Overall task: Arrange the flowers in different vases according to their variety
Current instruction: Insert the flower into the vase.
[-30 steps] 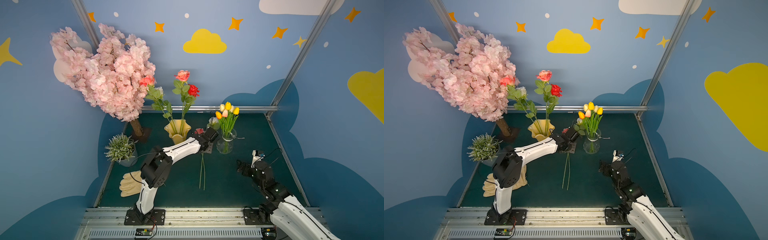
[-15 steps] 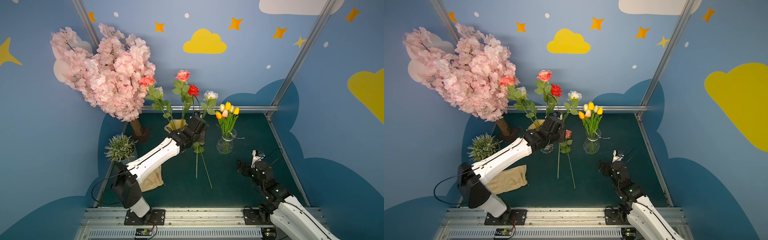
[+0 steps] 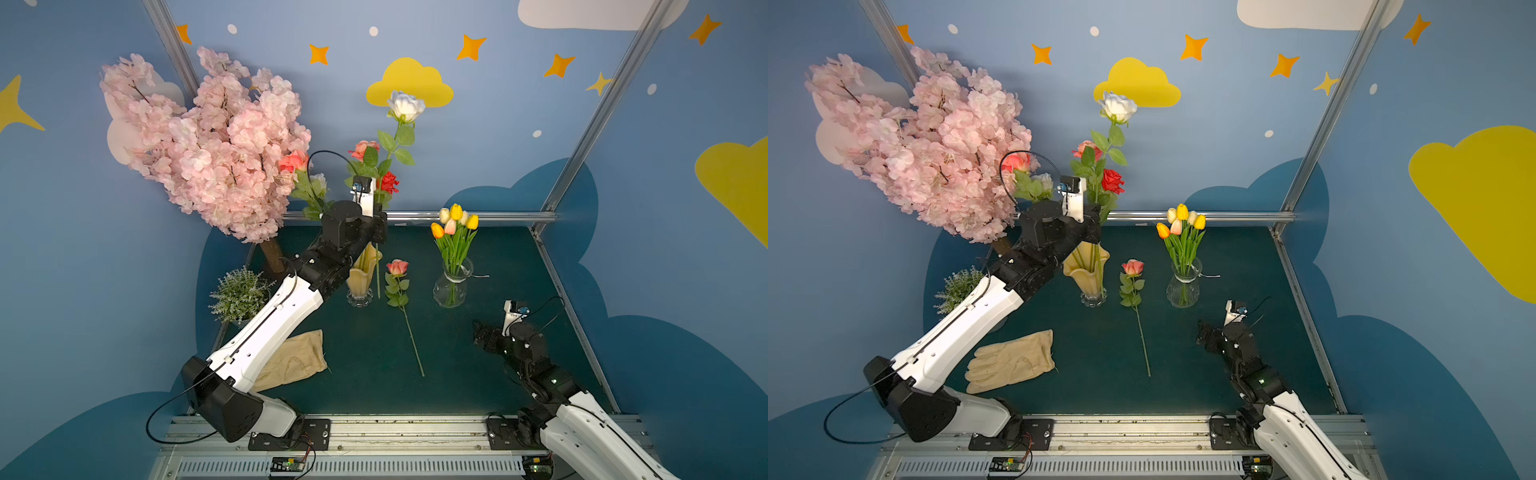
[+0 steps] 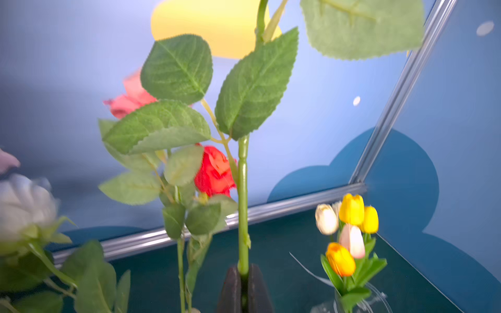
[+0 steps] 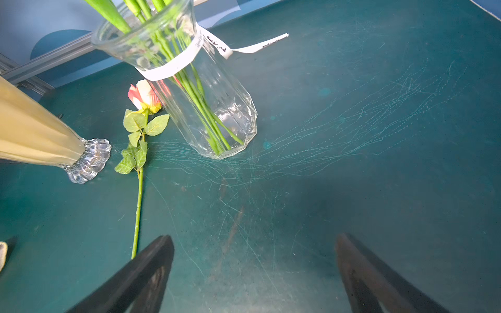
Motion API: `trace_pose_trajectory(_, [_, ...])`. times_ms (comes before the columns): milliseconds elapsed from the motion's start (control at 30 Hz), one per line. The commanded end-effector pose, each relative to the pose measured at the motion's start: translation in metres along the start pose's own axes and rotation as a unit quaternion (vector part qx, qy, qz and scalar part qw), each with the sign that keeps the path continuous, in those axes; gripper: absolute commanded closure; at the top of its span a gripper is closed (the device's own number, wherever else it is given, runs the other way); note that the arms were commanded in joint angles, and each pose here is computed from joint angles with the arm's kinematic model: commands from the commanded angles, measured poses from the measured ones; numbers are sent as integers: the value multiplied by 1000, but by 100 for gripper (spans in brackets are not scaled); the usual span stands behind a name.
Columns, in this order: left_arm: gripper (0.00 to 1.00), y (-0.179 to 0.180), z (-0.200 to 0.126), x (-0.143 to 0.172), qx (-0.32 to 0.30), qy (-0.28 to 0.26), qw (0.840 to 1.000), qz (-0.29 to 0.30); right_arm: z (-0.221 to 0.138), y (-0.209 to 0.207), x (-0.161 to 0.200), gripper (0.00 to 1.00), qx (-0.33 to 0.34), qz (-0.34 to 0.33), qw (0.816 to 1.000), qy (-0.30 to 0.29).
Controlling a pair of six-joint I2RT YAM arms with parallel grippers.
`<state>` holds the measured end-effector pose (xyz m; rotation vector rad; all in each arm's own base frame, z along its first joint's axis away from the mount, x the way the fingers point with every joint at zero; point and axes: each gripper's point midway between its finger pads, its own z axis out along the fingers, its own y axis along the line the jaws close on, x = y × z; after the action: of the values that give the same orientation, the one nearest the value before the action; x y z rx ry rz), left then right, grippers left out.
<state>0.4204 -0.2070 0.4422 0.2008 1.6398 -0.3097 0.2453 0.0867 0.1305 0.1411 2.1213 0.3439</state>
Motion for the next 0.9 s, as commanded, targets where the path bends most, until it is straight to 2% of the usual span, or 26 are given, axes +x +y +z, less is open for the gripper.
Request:
trace_pose_trajectory(0, [97,7,4,-52,-2,-90,996,28,2,0,-1,2,-2,5,1000,-8])
trace_pose_trajectory(167, [97,27,12,-68,-28,-126,991,40,2,0,-2,2,-2,5,1000,-8])
trace_pose_trajectory(333, [97,48,13,-66,-71,-159,983,57,3,-1,-1,2,-1,4,1000,-8])
trace_pose_trajectory(433, [97,65,13,-54,-86,-165,982,39,4,0,0,2,0,4,1000,-6])
trace_pose_trajectory(667, [96,83,15,-2,-103,-129,986,4,4,0,0,2,-2,3,1000,-6])
trace_pose_trajectory(733, [87,86,13,12,-102,-117,988,-9,4,1,0,2,-3,2,1000,-5])
trace_pose_trajectory(800, [66,82,7,23,-88,-103,991,-22,4,1,0,2,-4,2,1000,-5])
trace_pose_trajectory(867, [50,76,-1,31,-69,-81,994,-33,5,1,1,2,-6,2,1000,-5])
